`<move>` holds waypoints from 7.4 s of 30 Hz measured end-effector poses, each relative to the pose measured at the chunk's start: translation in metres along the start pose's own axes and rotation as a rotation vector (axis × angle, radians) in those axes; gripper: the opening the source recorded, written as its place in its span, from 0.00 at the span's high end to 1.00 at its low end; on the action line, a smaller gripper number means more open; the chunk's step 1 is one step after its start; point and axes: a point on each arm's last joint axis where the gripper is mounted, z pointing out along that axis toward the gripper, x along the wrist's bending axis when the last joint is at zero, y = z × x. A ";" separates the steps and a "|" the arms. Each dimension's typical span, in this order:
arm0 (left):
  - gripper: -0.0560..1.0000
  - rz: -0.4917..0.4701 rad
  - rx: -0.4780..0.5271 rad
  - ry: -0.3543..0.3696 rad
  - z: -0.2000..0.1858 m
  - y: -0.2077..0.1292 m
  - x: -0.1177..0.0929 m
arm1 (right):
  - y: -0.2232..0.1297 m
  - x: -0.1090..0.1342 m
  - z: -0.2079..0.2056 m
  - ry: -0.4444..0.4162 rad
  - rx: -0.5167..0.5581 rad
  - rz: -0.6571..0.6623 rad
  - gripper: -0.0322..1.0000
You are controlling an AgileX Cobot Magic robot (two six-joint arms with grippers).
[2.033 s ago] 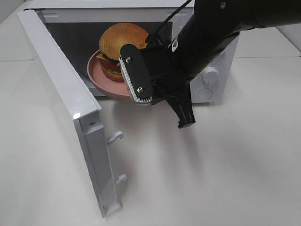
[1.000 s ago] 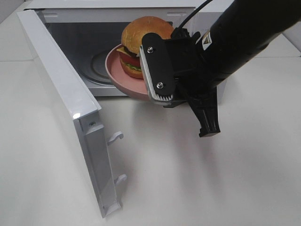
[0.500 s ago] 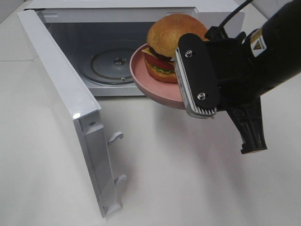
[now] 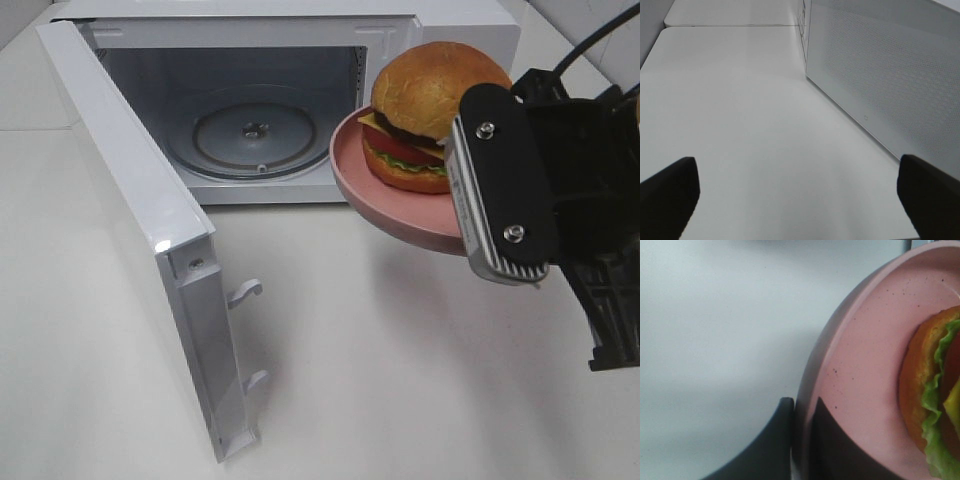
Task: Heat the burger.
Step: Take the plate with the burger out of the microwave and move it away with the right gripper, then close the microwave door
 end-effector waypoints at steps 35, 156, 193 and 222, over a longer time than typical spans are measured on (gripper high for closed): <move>0.00 0.000 0.000 0.000 0.000 0.000 0.000 | -0.093 0.017 0.008 -0.151 0.361 0.667 0.92; 0.00 0.000 0.000 0.000 0.000 0.000 0.000 | -0.120 0.037 -0.063 -0.274 0.124 1.629 0.16; 0.00 0.000 0.000 0.000 0.000 0.000 0.000 | -0.101 0.158 -0.104 -0.625 -0.199 1.564 0.02; 0.00 0.000 0.000 0.000 0.000 0.000 0.000 | -0.098 0.169 -0.109 -0.676 -0.260 1.538 0.07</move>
